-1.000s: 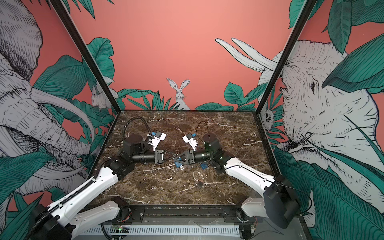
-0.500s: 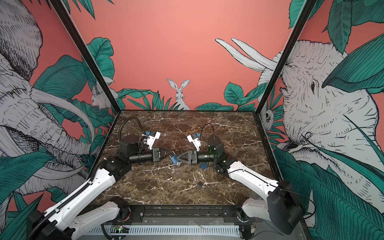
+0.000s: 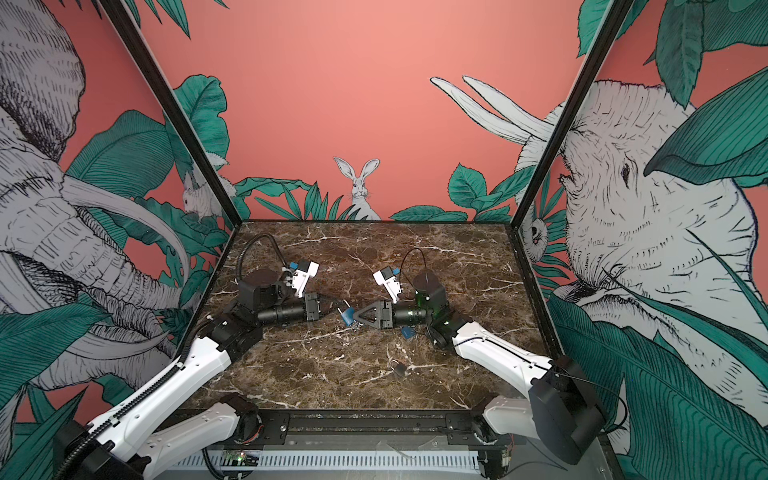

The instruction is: Lock with the key

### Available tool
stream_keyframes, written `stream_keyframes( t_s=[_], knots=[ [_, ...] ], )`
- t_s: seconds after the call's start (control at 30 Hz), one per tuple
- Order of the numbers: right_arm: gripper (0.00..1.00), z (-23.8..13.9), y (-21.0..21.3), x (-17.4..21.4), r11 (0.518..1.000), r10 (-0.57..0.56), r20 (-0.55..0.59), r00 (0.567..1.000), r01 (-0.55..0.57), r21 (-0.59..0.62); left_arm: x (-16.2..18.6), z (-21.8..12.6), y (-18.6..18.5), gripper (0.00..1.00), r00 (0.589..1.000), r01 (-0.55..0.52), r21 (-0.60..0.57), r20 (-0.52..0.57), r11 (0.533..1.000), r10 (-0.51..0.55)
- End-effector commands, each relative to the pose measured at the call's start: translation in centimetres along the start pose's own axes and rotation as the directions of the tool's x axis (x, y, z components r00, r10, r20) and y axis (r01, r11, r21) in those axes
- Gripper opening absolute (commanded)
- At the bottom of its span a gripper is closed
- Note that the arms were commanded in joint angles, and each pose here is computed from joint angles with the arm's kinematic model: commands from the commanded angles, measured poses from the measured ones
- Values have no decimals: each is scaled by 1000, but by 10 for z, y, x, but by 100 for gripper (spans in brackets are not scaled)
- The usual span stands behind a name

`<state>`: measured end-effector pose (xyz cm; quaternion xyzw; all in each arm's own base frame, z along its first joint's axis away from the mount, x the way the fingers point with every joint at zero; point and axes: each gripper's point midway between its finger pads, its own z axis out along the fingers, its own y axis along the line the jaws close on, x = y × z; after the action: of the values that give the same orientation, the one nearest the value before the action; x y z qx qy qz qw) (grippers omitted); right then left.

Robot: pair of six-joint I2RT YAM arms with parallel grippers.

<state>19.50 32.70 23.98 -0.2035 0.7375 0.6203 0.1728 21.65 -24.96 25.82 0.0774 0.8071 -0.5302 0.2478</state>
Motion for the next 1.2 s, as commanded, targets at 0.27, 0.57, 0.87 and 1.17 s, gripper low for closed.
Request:
stream_keyframes(
  t_s=[0.27,0.57,0.87,1.17],
  knots=[
    [42,7,7,1,999,-42,-13,999,42,-27,-26,-12,-19,0,993,-20,36,116,999,16],
    [36,14,10,-3,998,-57,-17,998,56,-43,-27,-15,-22,0,991,-15,48,131,999,8],
    [32,14,12,-8,997,-69,-6,998,69,-47,-26,-14,-22,0,992,-5,66,125,998,-3],
    [37,14,7,-8,997,-82,-8,997,81,-8,-26,-17,-27,0,992,-11,77,127,997,1]
  ],
)
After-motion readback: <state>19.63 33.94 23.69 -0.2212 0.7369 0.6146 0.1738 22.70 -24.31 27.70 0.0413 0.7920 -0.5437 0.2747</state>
